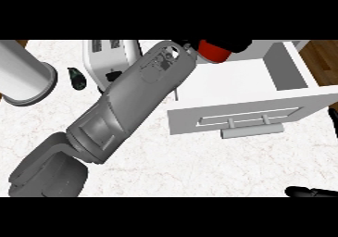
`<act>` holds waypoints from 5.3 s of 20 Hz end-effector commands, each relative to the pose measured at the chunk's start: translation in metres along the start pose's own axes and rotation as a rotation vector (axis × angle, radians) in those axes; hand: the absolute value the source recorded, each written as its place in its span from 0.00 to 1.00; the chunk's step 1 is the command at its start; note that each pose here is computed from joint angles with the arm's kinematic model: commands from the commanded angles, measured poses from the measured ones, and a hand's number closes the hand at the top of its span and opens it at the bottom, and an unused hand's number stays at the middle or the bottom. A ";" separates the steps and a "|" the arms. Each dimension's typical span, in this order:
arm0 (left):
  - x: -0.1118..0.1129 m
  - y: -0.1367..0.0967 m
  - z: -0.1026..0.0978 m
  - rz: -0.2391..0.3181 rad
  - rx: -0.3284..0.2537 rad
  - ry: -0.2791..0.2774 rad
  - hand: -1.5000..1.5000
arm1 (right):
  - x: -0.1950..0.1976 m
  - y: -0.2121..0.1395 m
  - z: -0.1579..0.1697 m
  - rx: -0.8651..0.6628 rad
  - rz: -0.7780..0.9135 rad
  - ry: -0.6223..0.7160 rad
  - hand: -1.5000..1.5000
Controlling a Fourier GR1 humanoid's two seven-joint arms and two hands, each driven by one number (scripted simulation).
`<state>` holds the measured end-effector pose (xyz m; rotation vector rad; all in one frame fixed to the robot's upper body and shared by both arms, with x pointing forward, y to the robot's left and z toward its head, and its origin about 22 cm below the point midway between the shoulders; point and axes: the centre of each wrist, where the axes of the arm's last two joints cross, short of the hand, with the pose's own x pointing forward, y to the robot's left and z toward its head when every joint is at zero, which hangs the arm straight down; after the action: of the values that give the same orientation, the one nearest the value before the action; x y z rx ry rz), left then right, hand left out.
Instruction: Pick up the can, place it into the drawer and close the drawer
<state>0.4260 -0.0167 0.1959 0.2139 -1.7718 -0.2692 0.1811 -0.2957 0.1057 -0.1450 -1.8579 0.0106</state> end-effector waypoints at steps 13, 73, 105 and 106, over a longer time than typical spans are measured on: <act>-0.037 0.003 0.004 -0.067 0.096 0.007 0.00 | 0.004 -0.002 -0.003 0.011 0.008 -0.025 0.00; 0.000 0.081 0.016 0.120 0.154 0.017 0.00 | -0.143 0.097 -0.114 0.116 1.190 -0.101 0.00; -0.059 0.141 0.081 0.091 0.120 0.066 0.00 | -0.101 0.106 -0.244 -0.116 1.262 -0.189 0.00; -0.049 0.152 0.072 0.086 0.135 0.063 0.00 | -0.092 0.121 -0.250 -0.137 1.232 -0.213 0.00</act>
<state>0.3666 0.1432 0.1747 0.2362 -1.7256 -0.0828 0.4471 -0.2160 0.0605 -1.3969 -1.6480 0.8343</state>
